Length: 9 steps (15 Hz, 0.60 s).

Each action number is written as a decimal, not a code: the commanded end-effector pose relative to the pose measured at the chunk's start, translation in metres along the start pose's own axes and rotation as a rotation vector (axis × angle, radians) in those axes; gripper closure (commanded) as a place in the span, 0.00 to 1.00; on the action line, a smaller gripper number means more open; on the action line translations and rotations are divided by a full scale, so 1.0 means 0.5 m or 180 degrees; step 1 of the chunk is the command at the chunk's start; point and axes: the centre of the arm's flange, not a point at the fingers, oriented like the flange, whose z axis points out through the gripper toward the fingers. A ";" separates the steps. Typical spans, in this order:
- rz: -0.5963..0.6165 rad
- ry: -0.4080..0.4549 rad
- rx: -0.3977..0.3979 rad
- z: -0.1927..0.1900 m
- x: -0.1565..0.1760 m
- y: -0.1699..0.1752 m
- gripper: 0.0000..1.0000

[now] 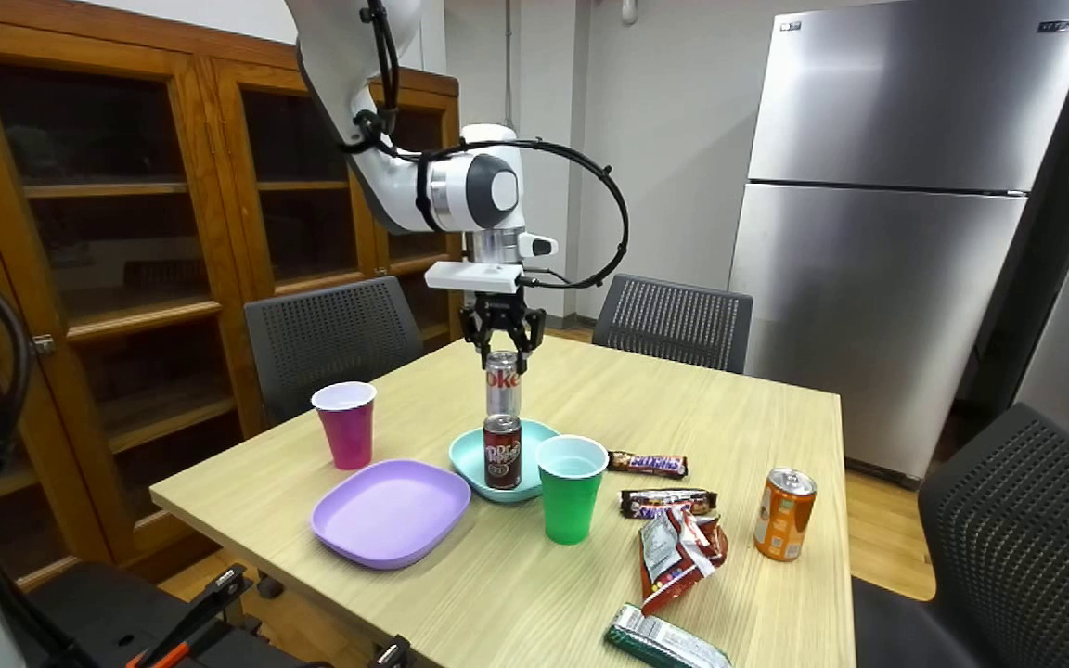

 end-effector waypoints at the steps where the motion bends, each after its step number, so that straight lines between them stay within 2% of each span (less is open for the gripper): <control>1: -0.0221 -0.0012 -0.0037 0.007 -0.038 -0.012 0.62; 9: -0.0430 -0.0156 -0.0188 0.068 -0.058 -0.050 0.62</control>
